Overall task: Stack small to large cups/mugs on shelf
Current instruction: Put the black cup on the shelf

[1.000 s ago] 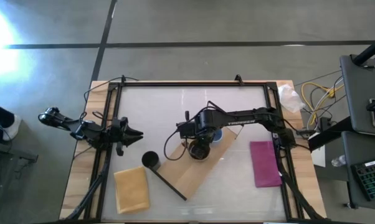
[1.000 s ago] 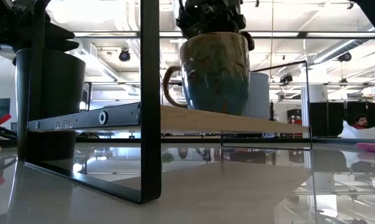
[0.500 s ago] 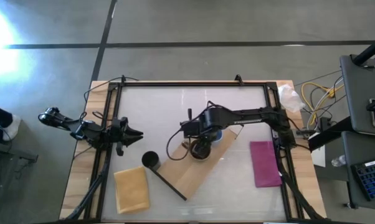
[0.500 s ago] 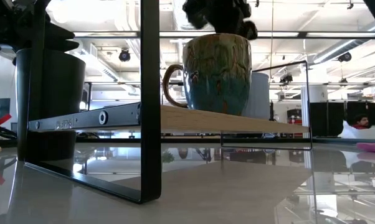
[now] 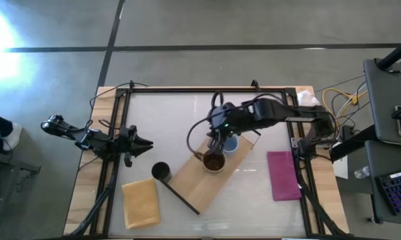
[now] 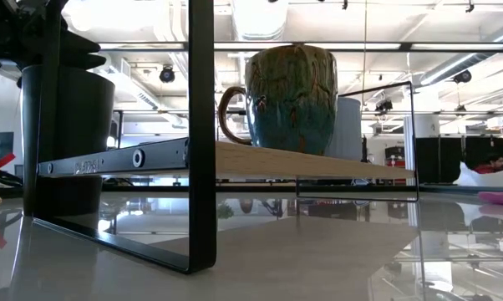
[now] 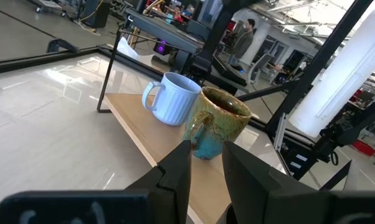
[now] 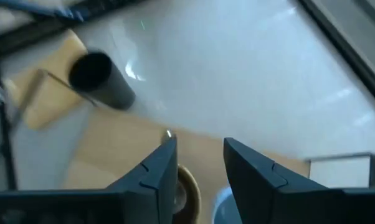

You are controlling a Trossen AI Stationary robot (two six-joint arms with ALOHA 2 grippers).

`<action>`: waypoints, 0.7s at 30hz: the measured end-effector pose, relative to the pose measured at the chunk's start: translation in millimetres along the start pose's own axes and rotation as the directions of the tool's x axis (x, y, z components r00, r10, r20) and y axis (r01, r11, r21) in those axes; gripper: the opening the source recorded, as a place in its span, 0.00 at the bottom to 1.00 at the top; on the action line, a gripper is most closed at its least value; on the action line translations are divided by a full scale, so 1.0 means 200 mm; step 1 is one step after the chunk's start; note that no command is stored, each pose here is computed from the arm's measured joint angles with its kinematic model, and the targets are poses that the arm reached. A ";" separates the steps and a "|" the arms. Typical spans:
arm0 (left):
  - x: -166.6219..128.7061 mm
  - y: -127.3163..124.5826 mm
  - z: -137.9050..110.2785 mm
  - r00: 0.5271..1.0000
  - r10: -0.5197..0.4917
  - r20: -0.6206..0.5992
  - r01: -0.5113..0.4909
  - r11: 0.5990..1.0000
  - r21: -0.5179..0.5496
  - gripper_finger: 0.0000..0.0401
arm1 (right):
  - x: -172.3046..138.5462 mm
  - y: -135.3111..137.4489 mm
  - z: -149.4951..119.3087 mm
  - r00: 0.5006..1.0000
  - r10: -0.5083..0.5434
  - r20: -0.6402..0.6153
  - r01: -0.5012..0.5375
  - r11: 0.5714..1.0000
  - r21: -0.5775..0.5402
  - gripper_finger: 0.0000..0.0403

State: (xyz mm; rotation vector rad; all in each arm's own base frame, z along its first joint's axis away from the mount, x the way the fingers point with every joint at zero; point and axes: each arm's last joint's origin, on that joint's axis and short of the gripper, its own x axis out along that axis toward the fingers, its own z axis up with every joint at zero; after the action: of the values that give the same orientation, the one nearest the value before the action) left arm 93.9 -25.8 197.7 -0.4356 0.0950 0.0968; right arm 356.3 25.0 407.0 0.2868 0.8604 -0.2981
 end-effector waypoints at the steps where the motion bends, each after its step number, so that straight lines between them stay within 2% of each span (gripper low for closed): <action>1: 0.00 0.00 0.00 1.000 0.000 0.000 0.000 1.000 0.000 0.19 | -0.02 -0.01 0.01 1.000 0.007 0.020 -0.007 1.000 0.009 0.30; 5: 0.00 0.00 0.00 1.000 0.010 0.010 -0.010 1.000 0.000 0.19 | -0.04 -0.03 0.01 1.000 0.000 0.017 0.000 1.000 0.028 0.29; 9: 0.00 0.00 0.03 0.994 0.061 0.091 -0.058 0.998 -0.034 0.19 | -0.04 -0.03 -0.01 1.000 -0.011 -0.010 0.011 1.000 0.024 0.27; 13: -0.01 -0.03 0.10 0.976 0.015 0.218 0.013 0.992 -0.129 0.19 | -0.03 -0.04 -0.03 0.998 -0.028 -0.047 0.030 0.999 0.034 0.26; 16: -0.03 -0.05 0.16 0.941 -0.018 0.337 0.107 0.963 -0.248 0.19 | -0.03 -0.04 -0.03 0.998 -0.037 -0.059 0.039 0.998 0.046 0.25; 21: -0.08 -0.06 0.26 0.847 0.049 0.530 0.138 0.941 -0.308 0.19 | -0.02 -0.05 -0.03 0.997 -0.041 -0.062 0.044 0.998 0.050 0.24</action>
State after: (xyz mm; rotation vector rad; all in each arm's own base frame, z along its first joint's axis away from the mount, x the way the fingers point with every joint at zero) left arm 84.1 -15.6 252.2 -0.7398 -0.4917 0.1868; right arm 345.1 18.5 405.4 0.3269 0.9208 -0.3528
